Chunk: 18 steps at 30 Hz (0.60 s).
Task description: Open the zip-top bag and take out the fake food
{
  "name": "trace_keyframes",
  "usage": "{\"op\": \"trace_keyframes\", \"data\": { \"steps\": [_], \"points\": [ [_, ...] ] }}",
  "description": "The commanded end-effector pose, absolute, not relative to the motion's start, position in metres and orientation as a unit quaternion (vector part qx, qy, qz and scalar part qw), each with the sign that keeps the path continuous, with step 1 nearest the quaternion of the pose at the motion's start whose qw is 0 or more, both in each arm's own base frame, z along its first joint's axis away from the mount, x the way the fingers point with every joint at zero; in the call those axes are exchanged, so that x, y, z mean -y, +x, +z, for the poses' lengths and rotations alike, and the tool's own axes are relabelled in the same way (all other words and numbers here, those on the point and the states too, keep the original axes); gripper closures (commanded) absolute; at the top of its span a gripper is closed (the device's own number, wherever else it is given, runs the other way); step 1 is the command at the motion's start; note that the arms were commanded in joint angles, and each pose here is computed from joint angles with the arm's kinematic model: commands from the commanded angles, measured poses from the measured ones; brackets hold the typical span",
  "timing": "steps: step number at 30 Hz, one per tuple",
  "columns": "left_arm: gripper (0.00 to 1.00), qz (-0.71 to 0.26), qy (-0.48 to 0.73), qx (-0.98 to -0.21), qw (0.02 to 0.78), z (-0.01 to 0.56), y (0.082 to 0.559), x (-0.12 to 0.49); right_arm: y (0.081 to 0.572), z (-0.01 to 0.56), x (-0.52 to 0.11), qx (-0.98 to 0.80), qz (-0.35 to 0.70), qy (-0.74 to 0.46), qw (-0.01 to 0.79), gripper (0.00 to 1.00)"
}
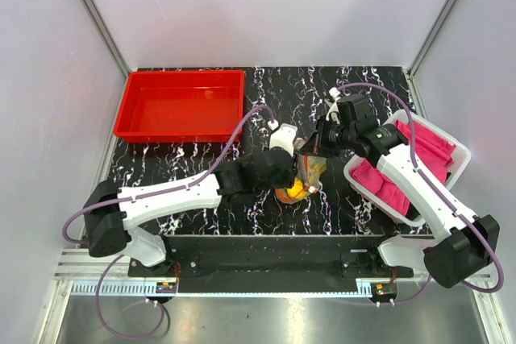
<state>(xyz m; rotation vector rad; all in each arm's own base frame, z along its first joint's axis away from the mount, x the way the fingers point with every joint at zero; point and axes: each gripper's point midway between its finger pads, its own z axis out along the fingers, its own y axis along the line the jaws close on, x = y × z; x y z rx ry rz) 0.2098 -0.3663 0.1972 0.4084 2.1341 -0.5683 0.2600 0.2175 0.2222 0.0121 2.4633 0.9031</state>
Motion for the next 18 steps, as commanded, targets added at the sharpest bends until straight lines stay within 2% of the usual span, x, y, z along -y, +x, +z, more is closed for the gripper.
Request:
{"op": "trace_keyframes", "data": {
  "steps": [1, 3, 5, 8, 14, 18],
  "points": [
    [0.62, -0.213, 0.142, -0.855, 0.45, 0.201, 0.225, 0.374, 0.263, 0.259, -0.226, -0.884, 0.365, -0.009, 0.29, 1.0],
    [0.61, -0.21, 0.146, -0.858, 0.445, 0.196, 0.227, 0.375, 0.263, 0.257, -0.226, -0.885, 0.365, -0.009, 0.29, 1.0],
    [0.49, -0.198, 0.149, -0.861, 0.444, 0.19, 0.23, 0.371, 0.262, 0.255, -0.226, -0.886, 0.364, -0.009, 0.288, 1.0],
    [0.4, -0.169, 0.151, -0.864, 0.449, 0.185, 0.236, 0.36, 0.261, 0.253, -0.225, -0.887, 0.363, -0.009, 0.286, 1.0],
    [0.29, -0.123, 0.201, -0.857, 0.459, 0.182, 0.24, 0.347, 0.257, 0.248, -0.223, -0.888, 0.36, -0.013, 0.286, 1.0],
    [0.27, -0.106, 0.227, -0.858, 0.447, 0.174, 0.242, 0.346, 0.256, 0.248, -0.223, -0.888, 0.361, -0.015, 0.284, 1.0]
  ]
}}
